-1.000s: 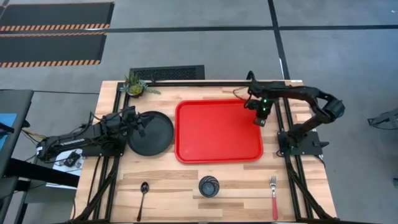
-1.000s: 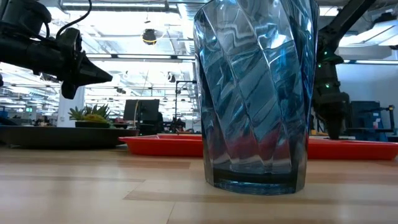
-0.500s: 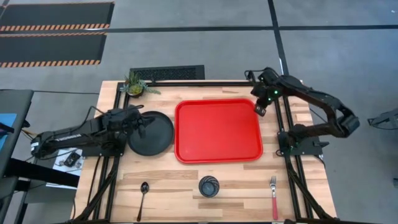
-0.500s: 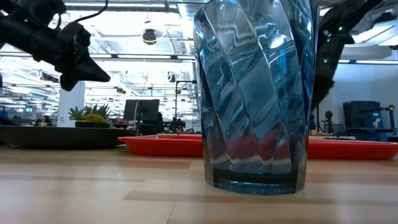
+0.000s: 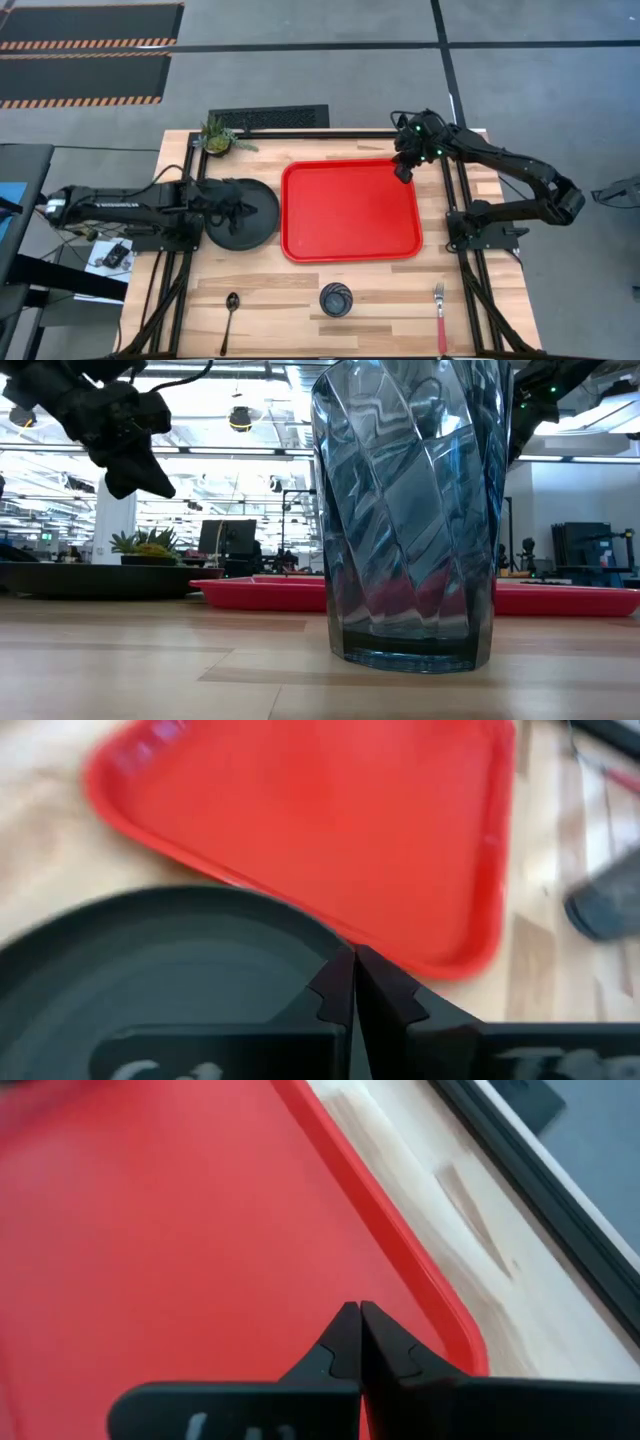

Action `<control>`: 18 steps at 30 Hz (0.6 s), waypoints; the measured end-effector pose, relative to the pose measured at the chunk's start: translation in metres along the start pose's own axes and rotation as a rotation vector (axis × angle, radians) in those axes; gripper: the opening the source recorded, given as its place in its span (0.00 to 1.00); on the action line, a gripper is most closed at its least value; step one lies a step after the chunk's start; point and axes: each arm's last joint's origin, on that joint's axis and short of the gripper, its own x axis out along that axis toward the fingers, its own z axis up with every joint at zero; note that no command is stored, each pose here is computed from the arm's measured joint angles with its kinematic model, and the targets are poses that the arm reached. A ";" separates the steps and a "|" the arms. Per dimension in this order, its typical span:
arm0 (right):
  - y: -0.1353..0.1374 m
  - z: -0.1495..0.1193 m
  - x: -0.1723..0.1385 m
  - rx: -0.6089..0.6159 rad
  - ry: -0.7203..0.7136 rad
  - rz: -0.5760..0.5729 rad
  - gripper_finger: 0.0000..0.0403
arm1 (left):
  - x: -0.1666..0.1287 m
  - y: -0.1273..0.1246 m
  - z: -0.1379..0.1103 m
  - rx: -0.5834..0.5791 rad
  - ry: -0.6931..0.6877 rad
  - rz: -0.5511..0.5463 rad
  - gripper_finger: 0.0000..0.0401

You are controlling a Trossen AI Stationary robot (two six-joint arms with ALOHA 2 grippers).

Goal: Pick and place plate/cup/fork/spoon on tray
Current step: Put the black plate in the center of the red serving tray

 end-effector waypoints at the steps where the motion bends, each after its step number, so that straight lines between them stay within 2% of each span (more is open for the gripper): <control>1: 0.002 0.002 0.000 -0.003 -0.023 0.017 0.03 | 0.002 -0.004 0.000 0.011 0.019 -0.014 0.00; 6: 0.009 0.017 0.000 -0.020 -0.172 0.143 0.03 | 0.012 -0.025 -0.003 0.011 0.098 -0.028 0.00; 11: 0.012 0.026 -0.001 -0.048 -0.257 0.165 0.01 | 0.020 -0.044 -0.009 -0.061 0.136 0.038 0.01; 18: 0.013 0.027 -0.001 -0.106 -0.274 0.174 0.03 | 0.036 -0.072 -0.007 -0.046 0.218 0.064 0.19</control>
